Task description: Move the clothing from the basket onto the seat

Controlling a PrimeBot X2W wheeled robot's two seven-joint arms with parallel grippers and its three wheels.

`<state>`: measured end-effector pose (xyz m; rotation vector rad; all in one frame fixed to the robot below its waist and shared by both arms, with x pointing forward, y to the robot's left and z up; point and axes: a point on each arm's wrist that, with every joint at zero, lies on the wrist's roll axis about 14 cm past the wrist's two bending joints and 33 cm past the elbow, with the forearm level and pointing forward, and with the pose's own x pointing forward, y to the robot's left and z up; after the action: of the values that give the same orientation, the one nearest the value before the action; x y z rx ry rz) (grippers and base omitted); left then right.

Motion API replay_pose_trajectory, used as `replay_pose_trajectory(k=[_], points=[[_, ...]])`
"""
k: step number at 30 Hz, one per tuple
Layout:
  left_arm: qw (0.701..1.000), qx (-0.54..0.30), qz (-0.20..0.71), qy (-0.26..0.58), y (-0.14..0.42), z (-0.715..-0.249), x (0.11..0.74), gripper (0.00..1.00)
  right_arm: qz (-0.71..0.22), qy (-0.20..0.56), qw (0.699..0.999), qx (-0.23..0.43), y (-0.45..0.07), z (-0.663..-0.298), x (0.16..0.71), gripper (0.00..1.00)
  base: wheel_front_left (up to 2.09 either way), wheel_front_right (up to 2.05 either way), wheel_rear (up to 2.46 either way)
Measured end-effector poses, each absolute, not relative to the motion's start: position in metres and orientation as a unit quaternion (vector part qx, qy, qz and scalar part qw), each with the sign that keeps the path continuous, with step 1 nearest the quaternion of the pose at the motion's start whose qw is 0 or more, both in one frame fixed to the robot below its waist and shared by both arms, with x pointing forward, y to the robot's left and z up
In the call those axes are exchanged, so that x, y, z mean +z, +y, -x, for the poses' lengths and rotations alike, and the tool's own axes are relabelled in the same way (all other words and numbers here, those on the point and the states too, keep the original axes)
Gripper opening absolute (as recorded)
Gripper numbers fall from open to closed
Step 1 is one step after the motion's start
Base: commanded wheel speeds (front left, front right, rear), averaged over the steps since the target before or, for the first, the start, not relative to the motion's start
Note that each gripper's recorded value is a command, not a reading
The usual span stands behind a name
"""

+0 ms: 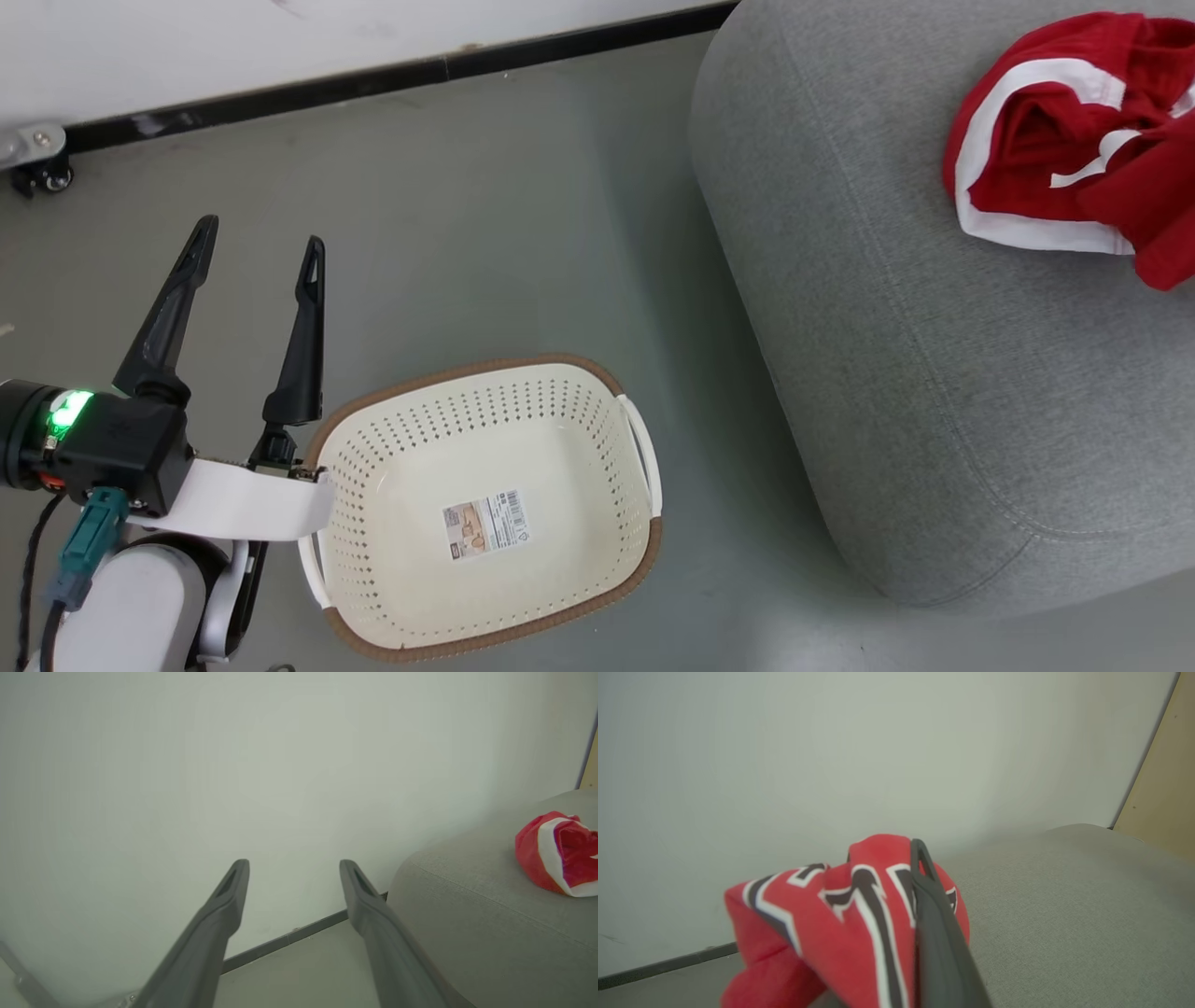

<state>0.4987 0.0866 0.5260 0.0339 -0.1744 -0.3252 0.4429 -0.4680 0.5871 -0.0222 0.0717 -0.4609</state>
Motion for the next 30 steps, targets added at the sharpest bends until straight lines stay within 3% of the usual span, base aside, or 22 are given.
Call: replay_pose_trajectory(k=[14,30], points=[[0.986,-0.161,-0.022,-0.045,0.097,-0.506,0.493,1.0,-0.027,0.118,0.971,-0.205,-0.434,-0.482,0.493,0.0,0.0,0.0,0.0],[0.984,-0.175,-0.008,-0.04,0.084,-0.524,0.474,1.0,-0.029,0.186,0.964,-0.186,-0.412,-0.481,0.427,0.0,0.0,0.0,0.0]])
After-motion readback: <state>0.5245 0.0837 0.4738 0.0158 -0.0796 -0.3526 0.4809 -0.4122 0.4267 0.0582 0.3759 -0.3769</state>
